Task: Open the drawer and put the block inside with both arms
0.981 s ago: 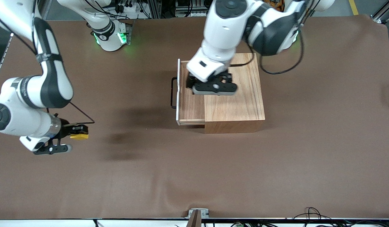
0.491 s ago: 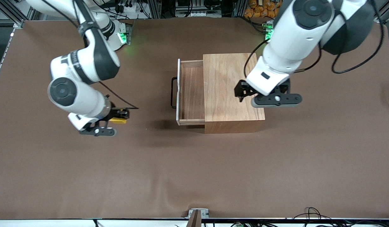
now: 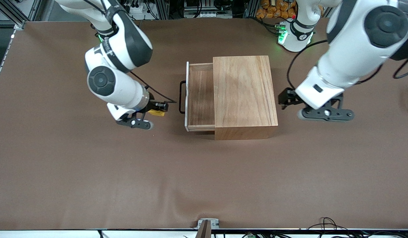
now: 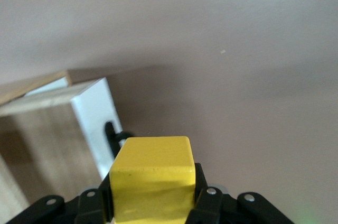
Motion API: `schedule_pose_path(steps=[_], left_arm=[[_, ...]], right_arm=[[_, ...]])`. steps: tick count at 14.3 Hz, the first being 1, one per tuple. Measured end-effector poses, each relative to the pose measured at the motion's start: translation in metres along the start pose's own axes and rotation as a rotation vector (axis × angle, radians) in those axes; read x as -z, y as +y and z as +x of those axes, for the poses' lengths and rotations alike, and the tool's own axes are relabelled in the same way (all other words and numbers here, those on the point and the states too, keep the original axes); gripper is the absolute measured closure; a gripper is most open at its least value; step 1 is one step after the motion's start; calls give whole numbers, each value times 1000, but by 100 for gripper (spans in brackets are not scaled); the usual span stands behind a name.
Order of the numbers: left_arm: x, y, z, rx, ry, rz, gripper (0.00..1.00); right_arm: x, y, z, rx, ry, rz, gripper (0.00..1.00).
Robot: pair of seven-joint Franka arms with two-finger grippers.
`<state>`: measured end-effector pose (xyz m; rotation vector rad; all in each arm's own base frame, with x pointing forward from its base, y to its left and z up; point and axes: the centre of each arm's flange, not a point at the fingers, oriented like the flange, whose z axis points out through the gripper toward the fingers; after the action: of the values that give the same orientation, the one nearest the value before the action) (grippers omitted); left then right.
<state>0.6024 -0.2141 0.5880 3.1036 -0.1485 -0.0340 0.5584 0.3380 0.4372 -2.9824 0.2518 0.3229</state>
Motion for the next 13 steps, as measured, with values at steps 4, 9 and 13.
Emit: schedule_pose_path(steps=[4, 9, 13], left_arm=[[4, -61, 3, -21, -53, -28, 0], [31, -100, -20, -25, -89, -27, 0], [64, -119, -63, -8, -110, -27, 0]], right_arm=[[-26, -87, -72, 68, 40, 21, 44], [-68, -115, -93, 76, 43, -11, 44], [-84, -111, -78, 59, 48, -17, 44]])
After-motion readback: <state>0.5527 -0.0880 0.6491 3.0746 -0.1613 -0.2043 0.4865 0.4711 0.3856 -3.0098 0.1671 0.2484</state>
